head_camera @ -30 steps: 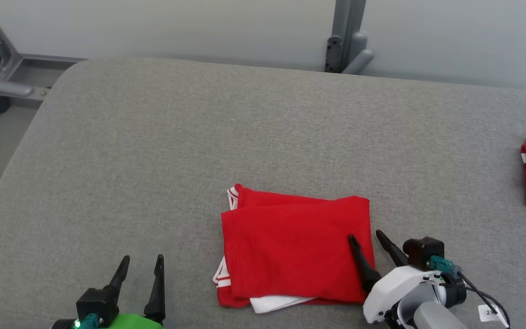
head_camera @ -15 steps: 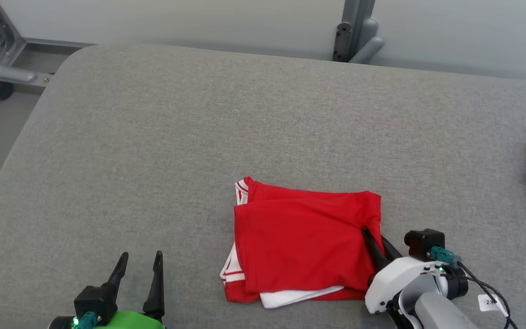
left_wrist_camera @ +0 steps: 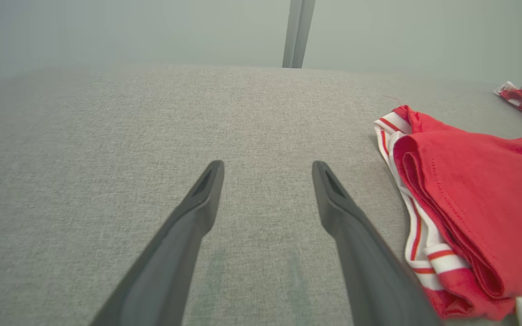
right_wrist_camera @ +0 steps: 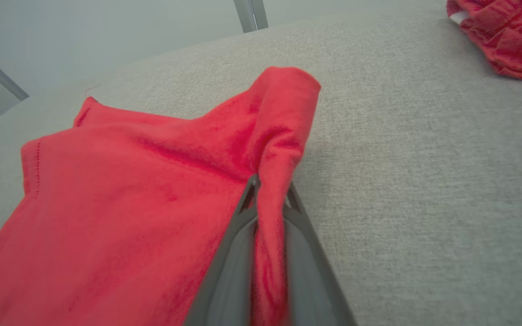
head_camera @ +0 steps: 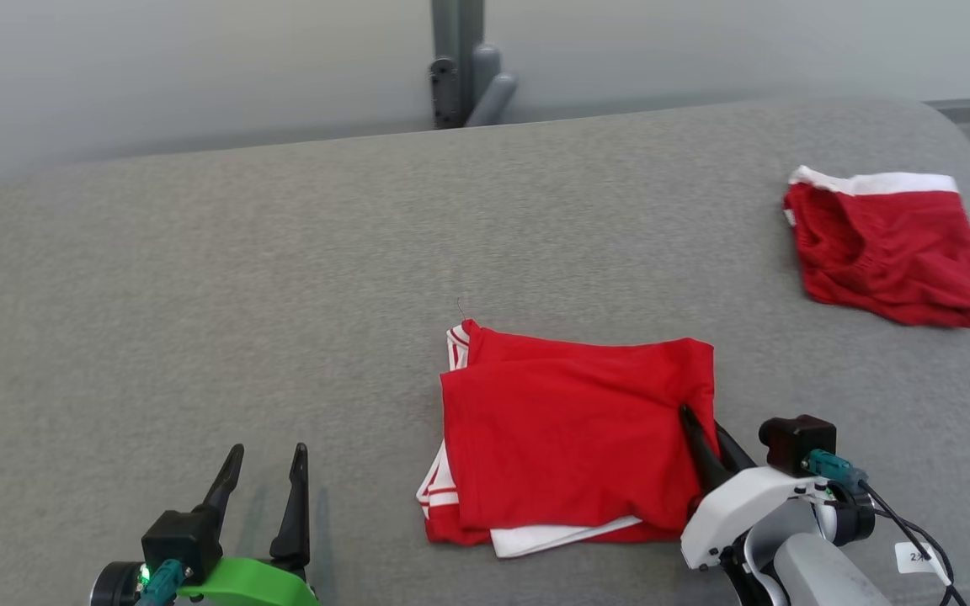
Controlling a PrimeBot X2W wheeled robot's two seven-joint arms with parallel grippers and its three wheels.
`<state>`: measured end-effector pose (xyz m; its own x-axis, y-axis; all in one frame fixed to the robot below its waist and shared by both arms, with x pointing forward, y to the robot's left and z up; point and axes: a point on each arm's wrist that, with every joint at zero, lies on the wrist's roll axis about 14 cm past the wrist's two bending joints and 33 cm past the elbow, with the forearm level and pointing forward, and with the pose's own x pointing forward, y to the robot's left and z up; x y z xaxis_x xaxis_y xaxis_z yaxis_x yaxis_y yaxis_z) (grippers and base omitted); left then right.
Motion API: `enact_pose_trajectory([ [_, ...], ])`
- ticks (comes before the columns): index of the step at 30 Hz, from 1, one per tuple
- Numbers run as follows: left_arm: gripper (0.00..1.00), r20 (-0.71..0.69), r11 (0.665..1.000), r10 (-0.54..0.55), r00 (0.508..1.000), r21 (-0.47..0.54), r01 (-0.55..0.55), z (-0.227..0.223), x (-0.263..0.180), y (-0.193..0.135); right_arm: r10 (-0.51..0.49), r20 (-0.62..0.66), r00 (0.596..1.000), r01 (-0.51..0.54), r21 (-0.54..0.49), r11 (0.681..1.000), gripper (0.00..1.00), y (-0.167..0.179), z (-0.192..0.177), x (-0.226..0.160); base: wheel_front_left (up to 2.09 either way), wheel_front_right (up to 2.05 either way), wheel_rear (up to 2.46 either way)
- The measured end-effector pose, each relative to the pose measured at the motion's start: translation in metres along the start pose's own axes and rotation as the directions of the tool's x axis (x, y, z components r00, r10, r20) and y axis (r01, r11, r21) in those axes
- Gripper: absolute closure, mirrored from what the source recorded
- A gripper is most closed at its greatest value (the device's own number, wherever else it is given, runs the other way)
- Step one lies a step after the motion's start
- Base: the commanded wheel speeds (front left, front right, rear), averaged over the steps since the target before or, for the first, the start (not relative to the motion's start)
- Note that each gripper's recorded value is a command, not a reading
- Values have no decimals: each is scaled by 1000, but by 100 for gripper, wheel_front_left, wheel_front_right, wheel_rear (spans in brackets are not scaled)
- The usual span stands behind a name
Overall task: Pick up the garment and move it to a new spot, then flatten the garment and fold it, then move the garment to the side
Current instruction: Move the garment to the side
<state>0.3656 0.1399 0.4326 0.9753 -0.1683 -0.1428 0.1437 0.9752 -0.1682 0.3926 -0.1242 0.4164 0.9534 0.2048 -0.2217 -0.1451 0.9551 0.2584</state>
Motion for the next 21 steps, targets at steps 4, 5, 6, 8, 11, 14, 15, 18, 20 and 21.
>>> enact_pose_trajectory([
  [4, 0, 2, 993, -114, 993, 10, 114, 2, 22, -35, -96, 34, 995, 95, 13, 995, 100, -31, 8, -21, 0, 0, 0],
  [5, 0, 5, 990, -143, 990, 14, 143, 4, 27, -45, -118, 43, 992, 118, 16, 993, 100, -38, 10, -27, 0, 0, 0],
  [6, 0, 8, 984, -176, 984, 19, 176, 5, 33, -56, -144, 53, 988, 143, 21, 989, 100, -46, 12, -33, 0, 0, 0],
  [8, 0, 11, 972, -236, 972, 24, 235, 7, 43, -76, -191, 66, 979, 189, 31, 981, 100, -60, 14, -45, 0, 0, 0],
  [11, 0, 7, 947, -321, 947, 28, 321, 6, 52, -106, -258, 84, 962, 255, 49, 966, 100, -78, 17, -64, 0, 0, 0],
  [14, 0, -5, 920, -390, 921, 29, 390, 2, 58, -131, -313, 95, 945, 307, 65, 949, 100, -93, 18, -79, 0, 0, 0],
  [15, 0, -5, 912, -409, 912, 29, 409, 2, 60, -138, -328, 101, 939, 322, 69, 944, 100, -97, 19, -83, 0, 0, 0],
  [18, 0, -13, 892, -451, 892, 27, 451, -2, 66, -152, -354, 101, 930, 349, 68, 935, 100, -105, 19, -89, 0, 0, 0],
  [20, 0, -31, 884, -466, 884, 28, 467, -8, 69, -155, -354, 101, 930, 350, 59, 935, 100, -106, 21, -86, 0, 0, 0],
  [21, 0, -38, 882, -469, 882, 25, 470, -11, 70, -155, -344, 104, 933, 342, 43, 939, 100, -105, 24, -82, 0, 0, 0],
])
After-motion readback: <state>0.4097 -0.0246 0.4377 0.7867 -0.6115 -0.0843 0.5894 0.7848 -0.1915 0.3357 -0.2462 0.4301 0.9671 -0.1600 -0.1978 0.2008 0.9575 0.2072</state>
